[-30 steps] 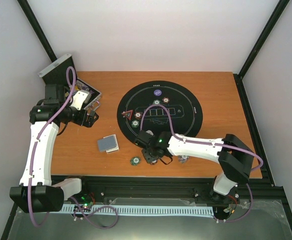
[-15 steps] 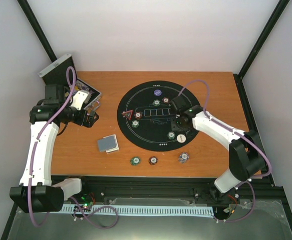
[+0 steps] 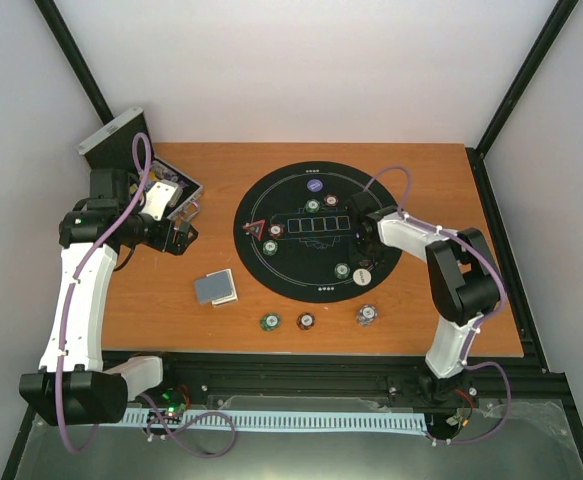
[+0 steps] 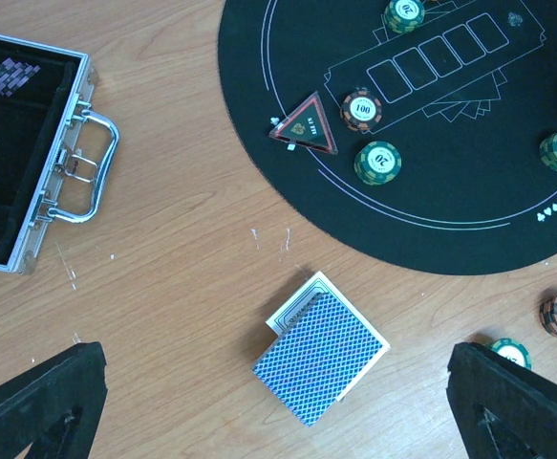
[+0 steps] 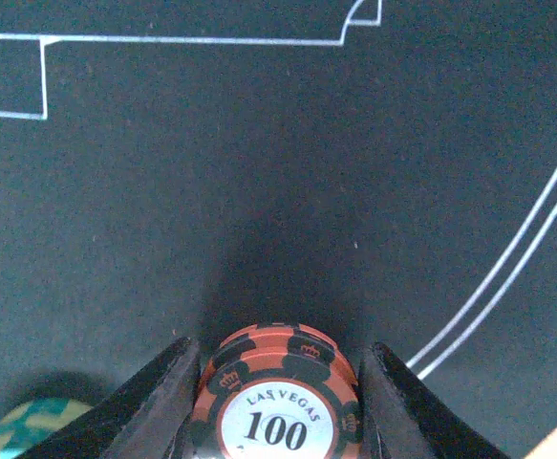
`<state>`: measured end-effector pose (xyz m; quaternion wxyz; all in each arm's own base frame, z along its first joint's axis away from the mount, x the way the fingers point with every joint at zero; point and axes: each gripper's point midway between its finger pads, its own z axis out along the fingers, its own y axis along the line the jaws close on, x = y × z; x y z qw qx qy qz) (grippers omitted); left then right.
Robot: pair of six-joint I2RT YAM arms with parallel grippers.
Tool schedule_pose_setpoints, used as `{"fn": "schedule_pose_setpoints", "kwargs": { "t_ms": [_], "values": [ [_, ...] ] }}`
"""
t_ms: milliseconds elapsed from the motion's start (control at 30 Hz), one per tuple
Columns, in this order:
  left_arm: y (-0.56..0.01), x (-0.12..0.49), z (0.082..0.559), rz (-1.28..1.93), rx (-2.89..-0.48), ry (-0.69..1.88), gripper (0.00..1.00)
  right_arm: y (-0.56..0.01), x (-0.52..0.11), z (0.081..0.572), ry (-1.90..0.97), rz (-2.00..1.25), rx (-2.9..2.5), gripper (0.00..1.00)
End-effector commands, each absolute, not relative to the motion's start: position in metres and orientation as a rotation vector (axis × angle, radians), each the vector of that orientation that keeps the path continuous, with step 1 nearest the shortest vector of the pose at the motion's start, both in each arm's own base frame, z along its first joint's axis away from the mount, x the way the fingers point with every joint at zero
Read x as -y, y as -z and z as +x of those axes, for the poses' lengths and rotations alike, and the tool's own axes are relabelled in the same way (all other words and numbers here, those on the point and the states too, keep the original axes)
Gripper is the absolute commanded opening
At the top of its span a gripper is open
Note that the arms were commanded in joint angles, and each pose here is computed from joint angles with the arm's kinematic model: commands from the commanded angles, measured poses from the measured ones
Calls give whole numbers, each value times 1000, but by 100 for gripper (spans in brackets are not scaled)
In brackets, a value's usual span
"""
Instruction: Distribute texas hold em gaming equipment
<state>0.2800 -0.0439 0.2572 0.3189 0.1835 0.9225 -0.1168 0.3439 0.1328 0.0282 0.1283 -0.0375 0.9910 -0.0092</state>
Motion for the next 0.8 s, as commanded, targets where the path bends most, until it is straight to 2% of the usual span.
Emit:
{"fn": "schedule_pose_setpoints", "kwargs": {
  "t_ms": [0, 500, 567, 767],
  "values": [
    [-265, 46, 276, 513, -2407, 316, 100, -30, -134, 367, 4, -115, -2845, 35],
    [-256, 46, 281, 519, -2418, 325, 100, -12, -130, 373, 19, -106, -2873, 37],
    [-256, 45, 282, 521, -2417, 317, 100, -11, -128, 372, 35, -101, -2877, 42],
    [-256, 44, 281, 530, -2419, 308, 100, -27, -123, 372, 60, -89, -2849, 68]
  ]
}}
